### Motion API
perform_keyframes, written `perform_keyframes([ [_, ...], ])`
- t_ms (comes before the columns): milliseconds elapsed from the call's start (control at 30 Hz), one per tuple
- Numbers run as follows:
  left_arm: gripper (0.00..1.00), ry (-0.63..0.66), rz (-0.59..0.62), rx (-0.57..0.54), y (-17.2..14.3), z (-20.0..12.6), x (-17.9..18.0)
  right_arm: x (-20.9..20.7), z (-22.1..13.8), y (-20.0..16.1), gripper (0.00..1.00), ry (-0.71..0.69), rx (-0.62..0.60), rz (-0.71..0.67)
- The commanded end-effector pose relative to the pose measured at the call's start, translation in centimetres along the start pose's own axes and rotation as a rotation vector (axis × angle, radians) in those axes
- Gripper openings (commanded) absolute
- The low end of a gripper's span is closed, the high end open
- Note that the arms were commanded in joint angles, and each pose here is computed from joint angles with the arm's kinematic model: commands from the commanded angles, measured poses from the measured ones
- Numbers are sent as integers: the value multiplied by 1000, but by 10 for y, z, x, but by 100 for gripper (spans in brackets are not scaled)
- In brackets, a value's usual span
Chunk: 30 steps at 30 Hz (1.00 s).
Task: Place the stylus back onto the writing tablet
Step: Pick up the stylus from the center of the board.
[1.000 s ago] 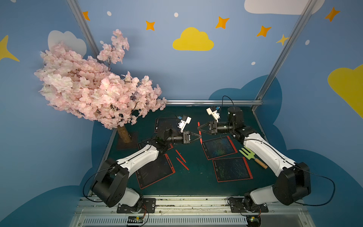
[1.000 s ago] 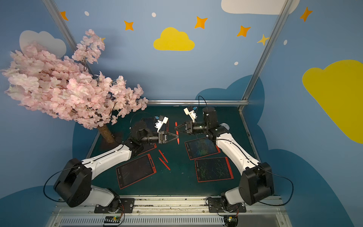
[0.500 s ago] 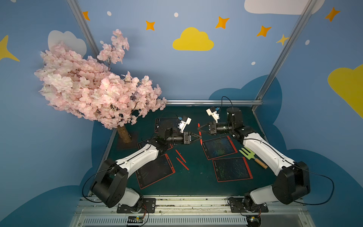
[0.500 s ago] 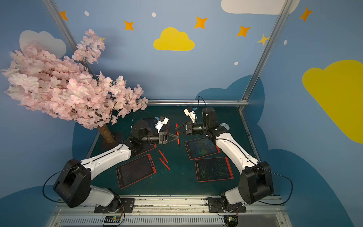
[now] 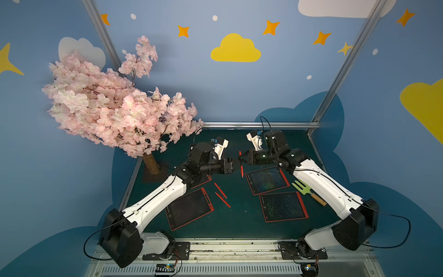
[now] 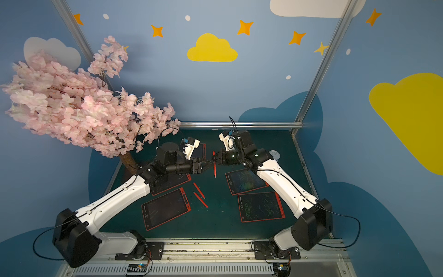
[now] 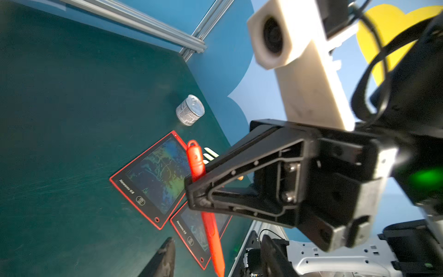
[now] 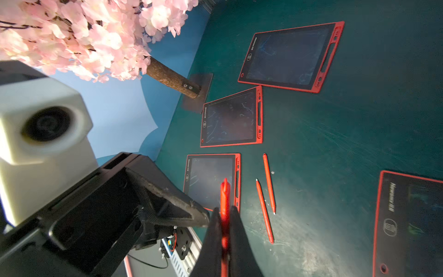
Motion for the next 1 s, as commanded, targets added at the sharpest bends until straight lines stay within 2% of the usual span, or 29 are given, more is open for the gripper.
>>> perform_keyframes([
  [0,55,66,1,25,-7,-1,9,-16,0,0,0,-140,-12,-11],
  [433,45,14,13,57,-11,20,2,-2,-1,-3,0,-184,-35,-82],
  [967,34,-3,-16,35,-5,28,3,5,5,-11,0,-229,-37,-144],
])
Point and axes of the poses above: each gripper's point midway between its finger pads, its own z axis out along the fingers, its own x axis along the line the jaws close on, y = z × x, the point moved 2 cm from there along -z, back along the fingers, and after that the axes turned 2 degrees about z, right-handed, at the moved point
